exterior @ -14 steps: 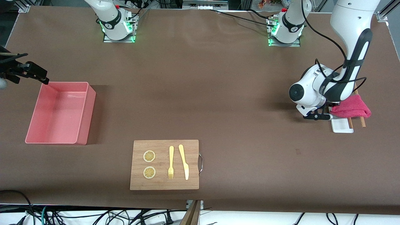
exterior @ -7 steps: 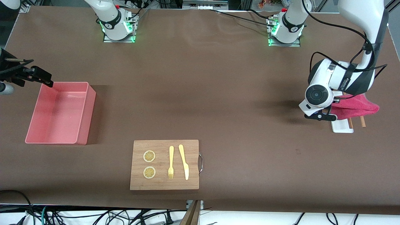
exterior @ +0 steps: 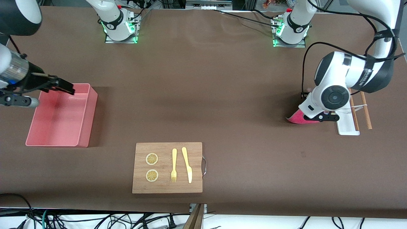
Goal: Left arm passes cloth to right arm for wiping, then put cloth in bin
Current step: 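Lift the cloth with the left gripper while the right gripper approaches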
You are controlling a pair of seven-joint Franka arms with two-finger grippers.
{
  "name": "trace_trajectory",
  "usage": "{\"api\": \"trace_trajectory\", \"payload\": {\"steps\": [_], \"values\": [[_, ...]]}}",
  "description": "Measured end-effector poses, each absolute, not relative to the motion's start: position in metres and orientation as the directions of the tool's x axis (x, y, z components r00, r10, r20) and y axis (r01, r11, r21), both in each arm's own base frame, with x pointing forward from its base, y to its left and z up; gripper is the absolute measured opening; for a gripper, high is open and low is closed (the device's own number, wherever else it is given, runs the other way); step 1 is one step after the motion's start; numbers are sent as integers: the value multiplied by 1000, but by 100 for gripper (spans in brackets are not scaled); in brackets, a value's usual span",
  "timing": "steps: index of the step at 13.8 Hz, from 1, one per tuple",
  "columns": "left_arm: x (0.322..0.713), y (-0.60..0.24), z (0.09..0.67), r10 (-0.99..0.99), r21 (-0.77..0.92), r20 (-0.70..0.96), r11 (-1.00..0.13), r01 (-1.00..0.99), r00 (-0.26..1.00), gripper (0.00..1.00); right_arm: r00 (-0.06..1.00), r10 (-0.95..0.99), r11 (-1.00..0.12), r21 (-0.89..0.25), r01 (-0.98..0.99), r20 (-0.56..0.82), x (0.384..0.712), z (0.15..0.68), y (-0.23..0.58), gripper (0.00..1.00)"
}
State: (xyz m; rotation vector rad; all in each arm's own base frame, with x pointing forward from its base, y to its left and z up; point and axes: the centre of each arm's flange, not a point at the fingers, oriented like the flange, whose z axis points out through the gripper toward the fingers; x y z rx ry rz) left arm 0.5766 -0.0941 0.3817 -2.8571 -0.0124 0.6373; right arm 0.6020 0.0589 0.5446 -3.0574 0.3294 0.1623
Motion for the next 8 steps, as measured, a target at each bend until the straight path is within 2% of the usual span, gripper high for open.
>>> {"api": "trace_trajectory", "payload": {"steps": [4, 8], "values": [[594, -125, 450, 53, 58, -397, -995, 83, 916, 1, 876, -433, -872, -147, -466, -211, 626, 490, 115, 99], [594, -176, 488, 178, 176, -428, -945, 275, 886, 1, 728, -622, -705, -198, -681, -289, 643, 446, 184, 99]]}}
